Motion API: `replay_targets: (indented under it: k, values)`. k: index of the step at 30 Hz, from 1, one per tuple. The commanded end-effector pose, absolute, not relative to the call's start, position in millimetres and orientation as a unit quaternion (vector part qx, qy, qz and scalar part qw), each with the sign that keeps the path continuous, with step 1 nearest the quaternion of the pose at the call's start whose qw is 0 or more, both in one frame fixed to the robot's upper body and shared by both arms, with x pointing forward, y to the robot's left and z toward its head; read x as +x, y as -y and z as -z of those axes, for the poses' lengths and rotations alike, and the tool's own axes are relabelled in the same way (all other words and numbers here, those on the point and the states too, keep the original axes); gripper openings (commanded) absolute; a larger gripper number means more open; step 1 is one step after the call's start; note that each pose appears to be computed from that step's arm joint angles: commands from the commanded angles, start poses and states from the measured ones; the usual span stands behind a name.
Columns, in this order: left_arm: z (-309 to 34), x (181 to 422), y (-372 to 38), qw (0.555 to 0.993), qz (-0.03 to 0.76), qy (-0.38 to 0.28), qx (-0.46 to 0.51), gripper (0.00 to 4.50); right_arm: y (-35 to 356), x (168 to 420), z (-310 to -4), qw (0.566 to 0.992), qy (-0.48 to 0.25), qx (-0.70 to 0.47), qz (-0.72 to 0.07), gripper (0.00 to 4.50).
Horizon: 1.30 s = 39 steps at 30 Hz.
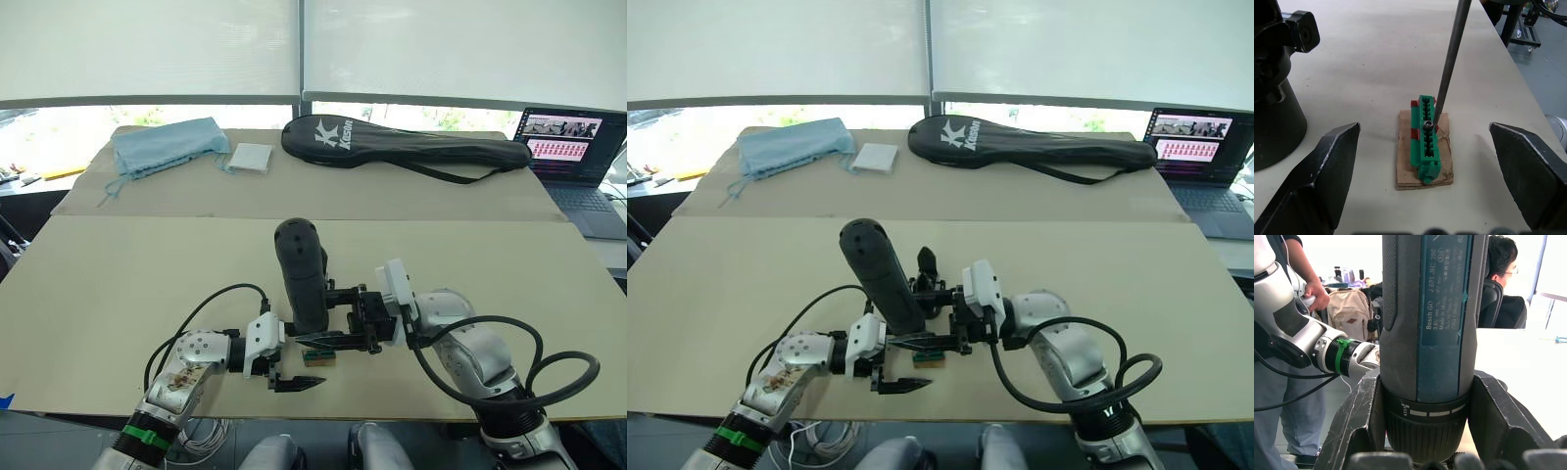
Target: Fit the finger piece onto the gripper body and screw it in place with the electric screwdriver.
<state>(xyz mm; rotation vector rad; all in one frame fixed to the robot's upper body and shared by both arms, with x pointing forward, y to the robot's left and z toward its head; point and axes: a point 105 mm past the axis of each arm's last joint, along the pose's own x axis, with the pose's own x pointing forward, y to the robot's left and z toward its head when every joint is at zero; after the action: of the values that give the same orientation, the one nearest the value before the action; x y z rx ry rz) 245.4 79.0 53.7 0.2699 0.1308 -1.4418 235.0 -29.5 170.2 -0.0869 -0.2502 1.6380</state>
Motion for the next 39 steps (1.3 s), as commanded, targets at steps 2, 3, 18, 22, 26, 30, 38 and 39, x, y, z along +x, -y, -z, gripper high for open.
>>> replay_targets:
  k: [2,3,18,22,26,30,38,39]
  values:
    - [-34.6,237.5,-79.1,0.737,0.659,-0.103,0.107,4.46,30.7,232.3,-187.6,0.67,0.156,-0.048,-0.724,1.92]
    - [-34.6,237.6,-79.2,0.737,0.659,-0.103,0.107,4.46,30.7,232.3,-187.6,0.67,0.156,-0.048,-0.724,1.92]
    - [-34.6,237.2,-79.3,0.737,0.66,-0.103,0.106,4.46,33.0,234.1,-185.8,0.673,0.153,-0.048,-0.722,1.92]
    - [-34.5,237.4,-79.4,0.737,0.66,-0.103,0.107,4.46,33.2,234.9,-185.5,0.675,0.152,-0.048,-0.721,1.92]
    - [-34.3,237.2,-79.4,0.736,0.66,-0.103,0.107,4.46,33.6,235.3,-184.4,0.676,0.151,-0.048,-0.72,1.92]
    - [-34.0,237.1,-79.5,0.736,0.66,-0.104,0.107,4.46,33.8,235.8,-183.4,0.677,0.149,-0.049,-0.719,1.92]
    - [-33.7,237.1,-79.4,0.736,0.661,-0.104,0.107,4.46,34.8,236.7,-182.2,0.682,0.145,-0.047,-0.716,1.92]
    - [-33.8,237.2,-79.3,0.736,0.661,-0.103,0.107,4.46,34.8,236.7,-182.0,0.681,0.144,-0.047,-0.716,1.92]
